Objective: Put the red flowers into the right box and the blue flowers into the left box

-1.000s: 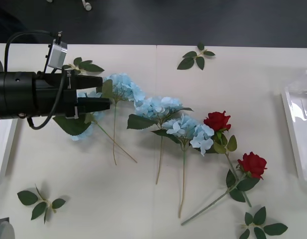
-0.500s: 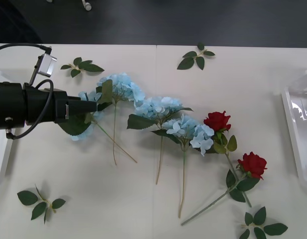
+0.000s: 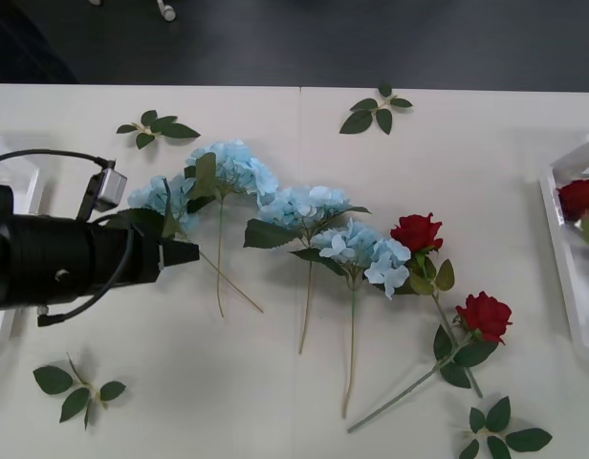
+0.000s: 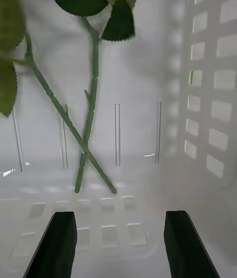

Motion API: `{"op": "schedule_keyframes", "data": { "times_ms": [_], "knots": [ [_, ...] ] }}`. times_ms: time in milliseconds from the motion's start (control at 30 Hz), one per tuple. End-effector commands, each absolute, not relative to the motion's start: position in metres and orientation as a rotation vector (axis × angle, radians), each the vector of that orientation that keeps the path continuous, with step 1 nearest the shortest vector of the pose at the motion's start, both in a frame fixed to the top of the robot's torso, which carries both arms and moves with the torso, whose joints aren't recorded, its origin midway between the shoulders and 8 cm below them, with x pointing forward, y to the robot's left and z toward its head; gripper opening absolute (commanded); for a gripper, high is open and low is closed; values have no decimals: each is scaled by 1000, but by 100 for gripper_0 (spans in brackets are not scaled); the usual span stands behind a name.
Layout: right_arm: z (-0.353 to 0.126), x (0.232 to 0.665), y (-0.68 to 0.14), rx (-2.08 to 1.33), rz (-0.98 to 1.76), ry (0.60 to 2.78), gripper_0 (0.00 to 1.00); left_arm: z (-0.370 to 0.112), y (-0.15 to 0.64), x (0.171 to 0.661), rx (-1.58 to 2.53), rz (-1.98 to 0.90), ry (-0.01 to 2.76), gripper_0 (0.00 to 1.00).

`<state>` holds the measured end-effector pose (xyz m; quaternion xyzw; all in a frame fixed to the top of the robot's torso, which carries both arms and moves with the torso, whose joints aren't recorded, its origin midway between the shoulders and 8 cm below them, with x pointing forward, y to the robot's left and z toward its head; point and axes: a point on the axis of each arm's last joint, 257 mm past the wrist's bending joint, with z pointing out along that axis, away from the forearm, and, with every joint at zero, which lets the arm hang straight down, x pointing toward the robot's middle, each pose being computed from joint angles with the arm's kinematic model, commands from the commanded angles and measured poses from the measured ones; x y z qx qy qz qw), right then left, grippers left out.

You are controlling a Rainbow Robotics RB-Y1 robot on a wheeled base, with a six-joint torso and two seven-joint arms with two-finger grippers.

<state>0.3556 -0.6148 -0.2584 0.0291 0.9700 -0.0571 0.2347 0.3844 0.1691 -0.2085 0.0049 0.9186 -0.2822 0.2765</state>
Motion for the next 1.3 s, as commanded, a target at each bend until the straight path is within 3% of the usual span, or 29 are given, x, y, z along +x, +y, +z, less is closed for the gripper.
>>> {"op": "schedule_keyframes", "data": {
  "times_ms": [33,300,567,867,1300],
  "knots": [
    [-229,373,-592,64,-93,2622,51,-211,169,374,-175,-694,2495,100],
    [-215,371,-477,141,277,2624,51,-229,186,369,-416,-532,2557,100],
    [-239,315,-362,277,462,2727,51,-239,202,376,-572,-337,2560,100],
    [-282,280,-300,297,433,2770,51,-257,193,395,-704,-325,2530,100],
    [-327,290,-277,-105,216,2704,51,-292,183,435,-775,-276,2497,100]
  ]
}}
